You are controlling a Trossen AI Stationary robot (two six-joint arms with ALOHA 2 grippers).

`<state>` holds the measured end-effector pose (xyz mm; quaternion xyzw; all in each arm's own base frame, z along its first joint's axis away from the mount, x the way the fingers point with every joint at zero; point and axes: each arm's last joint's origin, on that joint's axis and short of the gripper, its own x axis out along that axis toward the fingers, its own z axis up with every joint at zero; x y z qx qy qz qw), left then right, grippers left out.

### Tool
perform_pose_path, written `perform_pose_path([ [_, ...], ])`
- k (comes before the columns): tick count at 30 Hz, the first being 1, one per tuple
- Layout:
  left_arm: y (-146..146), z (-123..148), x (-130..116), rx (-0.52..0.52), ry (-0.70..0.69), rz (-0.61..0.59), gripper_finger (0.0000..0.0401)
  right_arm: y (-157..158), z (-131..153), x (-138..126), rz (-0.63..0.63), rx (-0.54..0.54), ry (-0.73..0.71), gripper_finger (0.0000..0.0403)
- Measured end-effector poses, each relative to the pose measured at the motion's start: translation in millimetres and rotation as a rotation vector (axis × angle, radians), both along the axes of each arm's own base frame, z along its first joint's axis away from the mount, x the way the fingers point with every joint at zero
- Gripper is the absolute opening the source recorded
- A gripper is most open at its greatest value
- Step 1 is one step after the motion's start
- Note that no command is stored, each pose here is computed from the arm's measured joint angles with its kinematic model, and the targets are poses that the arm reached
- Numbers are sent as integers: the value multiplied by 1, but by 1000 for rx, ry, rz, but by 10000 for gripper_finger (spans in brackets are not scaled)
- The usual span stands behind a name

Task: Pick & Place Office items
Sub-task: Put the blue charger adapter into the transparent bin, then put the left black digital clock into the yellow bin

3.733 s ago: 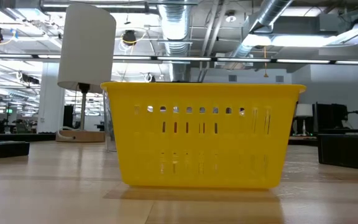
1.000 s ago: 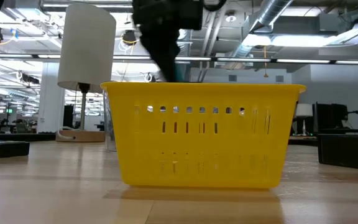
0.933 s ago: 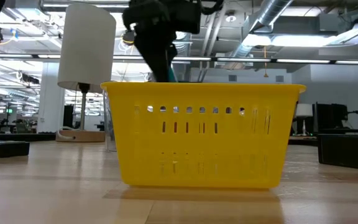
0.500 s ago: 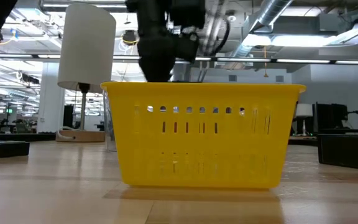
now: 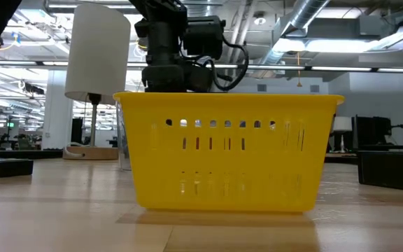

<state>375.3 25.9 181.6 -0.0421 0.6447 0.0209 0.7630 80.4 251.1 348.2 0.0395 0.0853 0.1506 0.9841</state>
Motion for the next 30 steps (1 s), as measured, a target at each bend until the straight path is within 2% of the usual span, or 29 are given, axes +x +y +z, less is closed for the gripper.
perform_pose_path([
  [2, -1, 0, 1, 4, -11, -21, 154, 0, 0, 0, 0, 0, 0, 265],
  [8, -7, 0, 1, 9, -12, -77, 278, 0, 0, 0, -3, 13, 6, 265],
  [12, -13, 10, 0, -11, -47, -105, 309, 0, 0, 0, -3, 13, 7, 265],
  [15, -19, 32, -7, -6, -107, -119, 308, 0, 0, 0, -3, 13, 7, 265],
  [18, -33, 68, -21, -14, -201, -110, 296, 0, -1, 0, -3, 11, 7, 265],
  [24, -84, 136, -68, -76, -388, -111, 266, 0, 0, 0, -3, 12, 7, 265],
  [27, -114, 145, -94, -76, -459, -99, 251, 0, -1, 0, -3, 8, 8, 265],
  [30, -143, 131, -118, -119, -484, -89, 237, -1, -2, 1, -8, -4, 10, 265],
])
